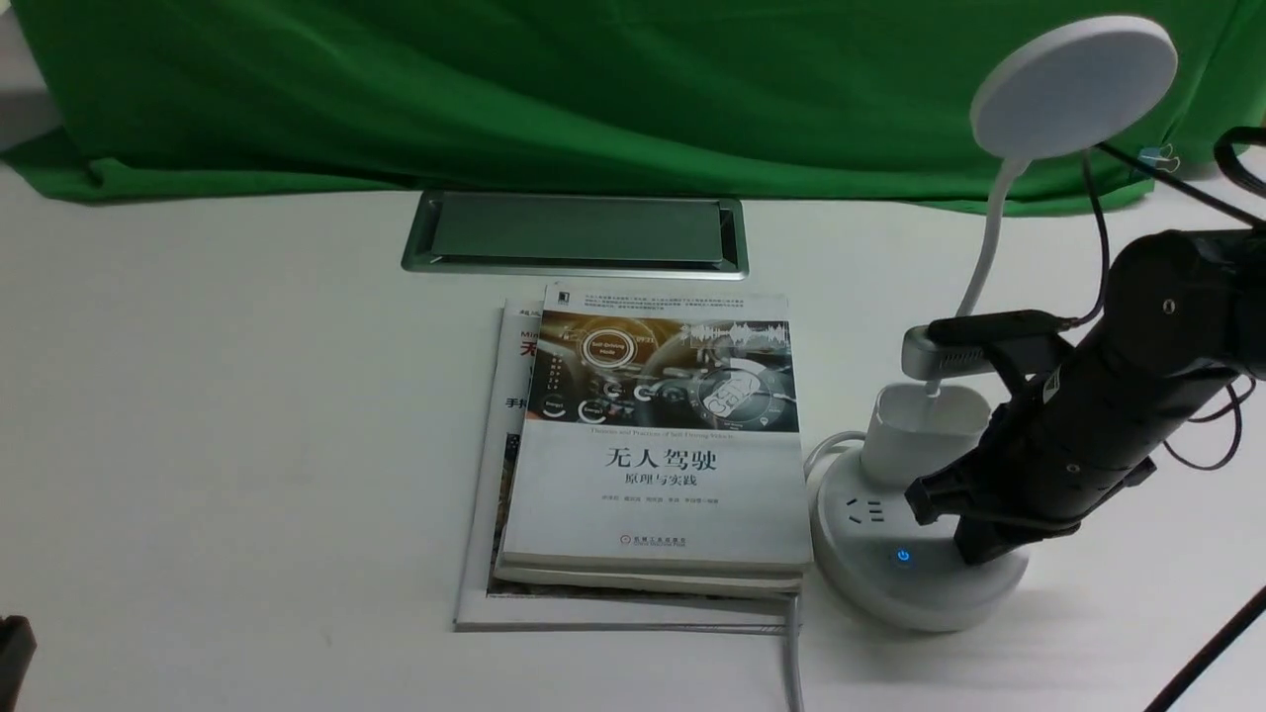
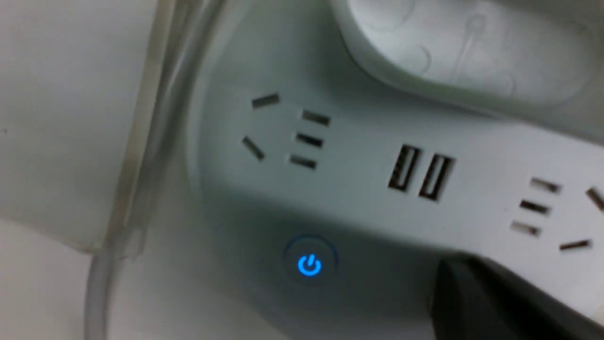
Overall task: Turn off the desk lamp on the white desktop by hand.
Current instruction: 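Press the power button on the lamp base to turn the lamp off with the right gripper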
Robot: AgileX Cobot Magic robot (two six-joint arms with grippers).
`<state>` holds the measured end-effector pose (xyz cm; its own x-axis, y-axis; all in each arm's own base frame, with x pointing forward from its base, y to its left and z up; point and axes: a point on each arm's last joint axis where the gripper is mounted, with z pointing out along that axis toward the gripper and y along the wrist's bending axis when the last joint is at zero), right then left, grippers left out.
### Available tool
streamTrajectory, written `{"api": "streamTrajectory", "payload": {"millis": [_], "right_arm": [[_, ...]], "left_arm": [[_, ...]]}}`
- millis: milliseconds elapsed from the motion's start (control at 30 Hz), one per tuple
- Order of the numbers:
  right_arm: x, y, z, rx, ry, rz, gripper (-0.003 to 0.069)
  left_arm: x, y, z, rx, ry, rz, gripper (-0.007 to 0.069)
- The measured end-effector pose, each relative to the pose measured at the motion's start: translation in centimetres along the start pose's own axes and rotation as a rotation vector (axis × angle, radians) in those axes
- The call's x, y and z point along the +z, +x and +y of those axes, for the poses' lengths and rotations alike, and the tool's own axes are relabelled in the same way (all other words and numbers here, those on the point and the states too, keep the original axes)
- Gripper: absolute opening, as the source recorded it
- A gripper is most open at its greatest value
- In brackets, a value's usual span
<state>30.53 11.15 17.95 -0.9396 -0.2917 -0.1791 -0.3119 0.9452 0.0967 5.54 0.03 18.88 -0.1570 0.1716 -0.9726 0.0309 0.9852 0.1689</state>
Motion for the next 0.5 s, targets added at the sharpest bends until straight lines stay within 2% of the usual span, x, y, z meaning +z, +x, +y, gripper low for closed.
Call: {"api": "streamTrajectory", "payload": {"millis": [167,267,300,500], "right_arm": [[-1.4,0.4,0.1,-0.005,0.000,-0.033,0.0036],[-4.2,1.2,0.4,-0.013,-0.004,-0.093,0.0036],[-6.2,2.2,0.6,-0.017,-0.006,-0.144,0.0036],[-10.8,7.4,1.4,-0.044,-0.018,-0.281,0.0036]], "left_arm": [[0.0,0.0,0.0,0.000,0.000,0.000,0.0020],[0.0,0.0,0.0,0.000,0.000,0.000,0.0020],[0.0,0.0,0.0,0.000,0.000,0.000,0.0020],[0.0,0.0,0.0,0.000,0.000,0.000,0.0020]]}}
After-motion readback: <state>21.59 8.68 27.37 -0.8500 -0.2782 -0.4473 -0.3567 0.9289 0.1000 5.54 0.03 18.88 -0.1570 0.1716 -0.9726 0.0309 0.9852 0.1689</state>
